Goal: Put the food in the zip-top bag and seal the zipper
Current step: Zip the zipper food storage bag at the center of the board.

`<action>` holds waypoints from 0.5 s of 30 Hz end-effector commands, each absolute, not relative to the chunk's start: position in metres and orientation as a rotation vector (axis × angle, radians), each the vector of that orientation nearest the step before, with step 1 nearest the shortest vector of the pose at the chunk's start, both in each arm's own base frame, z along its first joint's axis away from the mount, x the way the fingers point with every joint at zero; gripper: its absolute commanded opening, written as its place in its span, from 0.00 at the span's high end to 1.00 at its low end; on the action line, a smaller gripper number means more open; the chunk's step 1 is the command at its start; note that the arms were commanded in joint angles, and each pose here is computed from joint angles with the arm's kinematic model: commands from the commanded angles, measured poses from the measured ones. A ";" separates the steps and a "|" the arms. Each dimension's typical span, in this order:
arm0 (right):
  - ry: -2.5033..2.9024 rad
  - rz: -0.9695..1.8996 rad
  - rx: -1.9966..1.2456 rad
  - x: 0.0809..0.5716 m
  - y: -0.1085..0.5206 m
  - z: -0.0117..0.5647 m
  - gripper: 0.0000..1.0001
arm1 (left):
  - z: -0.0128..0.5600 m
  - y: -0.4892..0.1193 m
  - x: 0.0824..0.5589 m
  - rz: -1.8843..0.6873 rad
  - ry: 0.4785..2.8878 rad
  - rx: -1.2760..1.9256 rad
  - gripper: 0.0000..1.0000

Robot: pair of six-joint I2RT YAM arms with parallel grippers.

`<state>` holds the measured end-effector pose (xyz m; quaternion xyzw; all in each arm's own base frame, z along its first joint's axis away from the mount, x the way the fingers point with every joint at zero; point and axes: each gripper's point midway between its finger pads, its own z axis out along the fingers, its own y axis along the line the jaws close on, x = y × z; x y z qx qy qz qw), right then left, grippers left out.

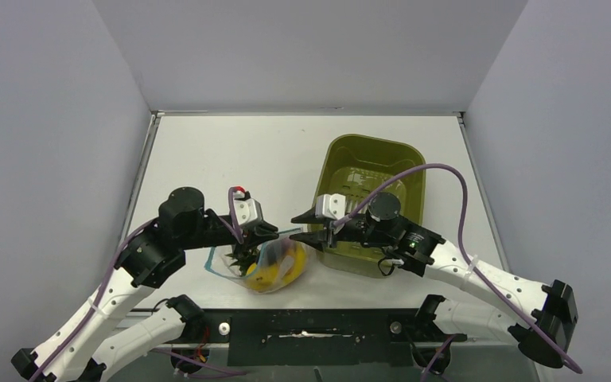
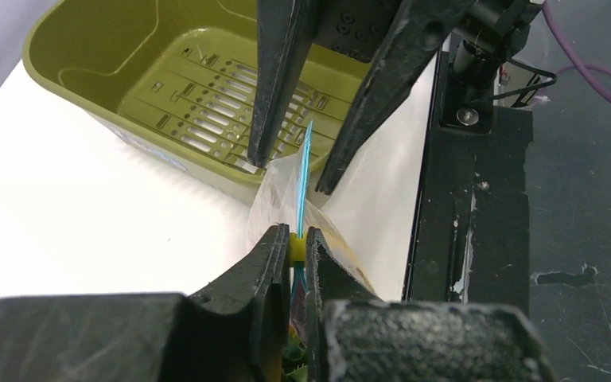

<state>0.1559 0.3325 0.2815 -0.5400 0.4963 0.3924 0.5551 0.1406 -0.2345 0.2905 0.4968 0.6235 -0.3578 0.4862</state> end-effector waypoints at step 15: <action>1.111 0.848 -1.370 0.149 0.356 0.303 0.70 | 0.309 -0.237 0.135 -0.903 1.439 1.206 1.00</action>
